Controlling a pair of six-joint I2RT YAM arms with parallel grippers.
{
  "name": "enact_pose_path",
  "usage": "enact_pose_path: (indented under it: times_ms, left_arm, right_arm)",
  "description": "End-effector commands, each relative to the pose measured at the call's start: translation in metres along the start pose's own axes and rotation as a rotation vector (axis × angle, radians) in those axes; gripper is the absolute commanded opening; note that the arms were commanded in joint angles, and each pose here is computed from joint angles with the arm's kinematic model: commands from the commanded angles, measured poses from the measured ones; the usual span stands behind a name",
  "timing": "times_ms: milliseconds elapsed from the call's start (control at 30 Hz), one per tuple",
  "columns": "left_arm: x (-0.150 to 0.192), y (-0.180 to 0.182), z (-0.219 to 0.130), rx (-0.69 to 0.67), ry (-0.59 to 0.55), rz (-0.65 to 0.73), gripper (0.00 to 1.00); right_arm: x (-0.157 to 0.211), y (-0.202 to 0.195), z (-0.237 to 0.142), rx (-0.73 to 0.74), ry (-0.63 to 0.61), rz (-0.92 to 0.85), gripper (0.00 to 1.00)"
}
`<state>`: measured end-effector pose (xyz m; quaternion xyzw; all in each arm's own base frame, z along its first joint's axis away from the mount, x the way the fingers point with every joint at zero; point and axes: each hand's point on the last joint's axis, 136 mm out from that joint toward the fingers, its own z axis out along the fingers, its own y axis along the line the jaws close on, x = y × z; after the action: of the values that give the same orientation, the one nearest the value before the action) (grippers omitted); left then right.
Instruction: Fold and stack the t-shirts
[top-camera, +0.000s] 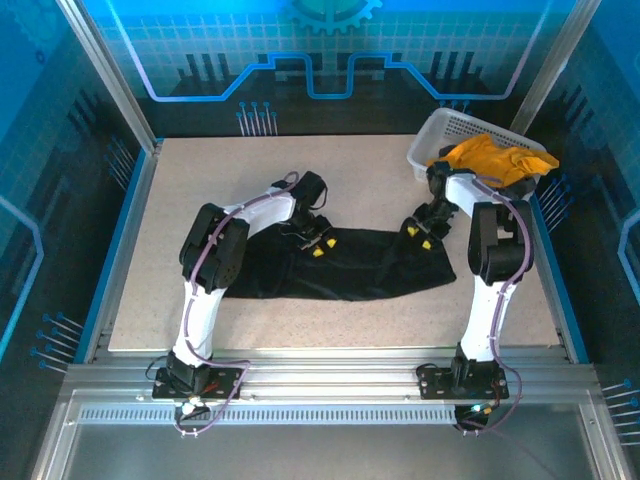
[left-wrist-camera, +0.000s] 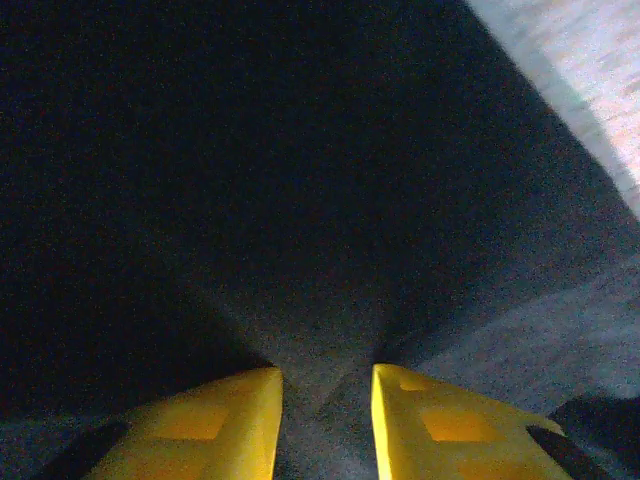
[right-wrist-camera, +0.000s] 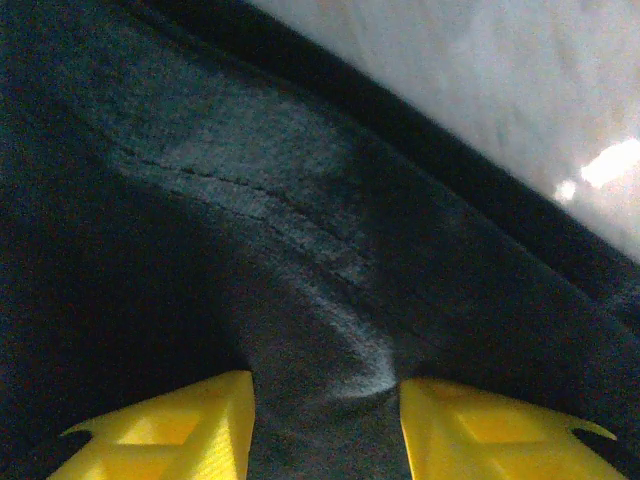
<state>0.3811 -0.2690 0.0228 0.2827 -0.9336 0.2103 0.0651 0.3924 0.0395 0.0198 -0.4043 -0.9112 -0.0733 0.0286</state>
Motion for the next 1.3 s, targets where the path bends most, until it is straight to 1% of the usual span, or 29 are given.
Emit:
enact_pose_path:
  times_ms: [0, 100, 133, 200, 267, 300, 367, 400, 500, 667, 733, 867, 933, 1067, 1133, 1267]
  left_arm:
    - [-0.015, 0.001, -0.027, -0.033, -0.111, 0.013, 0.39]
    - [-0.015, 0.02, -0.071, -0.054, -0.204, -0.001, 0.54]
    - [-0.015, 0.032, -0.083, -0.057, -0.225, -0.021, 0.55]
    - [-0.013, 0.067, -0.104, -0.063, -0.253, -0.083, 0.55]
    - [-0.011, 0.096, -0.121, -0.038, -0.265, -0.142, 0.52]
    - [-0.009, 0.112, -0.126, -0.022, -0.261, -0.176, 0.5]
    - [-0.005, 0.136, -0.13, 0.008, -0.245, -0.221, 0.46]
    - [-0.001, 0.151, -0.13, 0.009, -0.23, -0.245, 0.44]
    - [0.009, 0.172, -0.125, -0.003, -0.199, -0.254, 0.36]
    - [0.025, 0.191, -0.105, -0.017, -0.14, -0.29, 0.22]
    - [0.027, 0.197, -0.099, -0.021, -0.139, -0.292, 0.2]
    - [0.027, 0.195, -0.088, -0.01, -0.113, -0.281, 0.2]
    - [0.027, 0.191, -0.085, -0.016, -0.109, -0.258, 0.23]
    - [0.034, 0.193, -0.072, -0.058, -0.076, -0.235, 0.29]
    - [0.036, 0.194, -0.068, -0.066, -0.081, -0.222, 0.32]
    - [0.037, 0.195, -0.063, -0.083, -0.078, -0.214, 0.33]
  right_arm:
    - [-0.016, -0.009, -0.002, 0.068, -0.032, -0.065, 0.44]
    - [-0.007, -0.026, -0.021, 0.089, -0.073, -0.053, 0.47]
    - [-0.002, -0.034, -0.025, 0.101, -0.081, -0.042, 0.48]
    - [0.012, -0.056, -0.029, 0.136, -0.082, -0.012, 0.52]
    - [0.021, -0.074, -0.029, 0.154, -0.089, 0.014, 0.57]
    - [0.025, -0.082, -0.03, 0.158, -0.095, 0.021, 0.6]
    - [0.03, -0.09, -0.031, 0.157, -0.105, 0.02, 0.62]
    - [0.033, -0.092, -0.034, 0.151, -0.109, 0.005, 0.62]
    - [0.042, -0.09, -0.042, 0.143, -0.118, -0.054, 0.64]
    - [0.061, -0.075, -0.057, 0.081, -0.157, -0.156, 0.65]
    - [0.071, -0.062, -0.057, 0.03, -0.143, -0.211, 0.65]
    - [0.091, -0.055, -0.051, 0.02, -0.101, -0.267, 0.64]
    - [0.095, -0.057, -0.048, 0.012, -0.087, -0.26, 0.64]
    - [0.099, -0.06, -0.045, 0.006, -0.077, -0.249, 0.64]
    - [0.099, -0.061, -0.045, 0.007, -0.077, -0.252, 0.64]
    - [0.099, -0.06, -0.046, 0.007, -0.079, -0.259, 0.64]
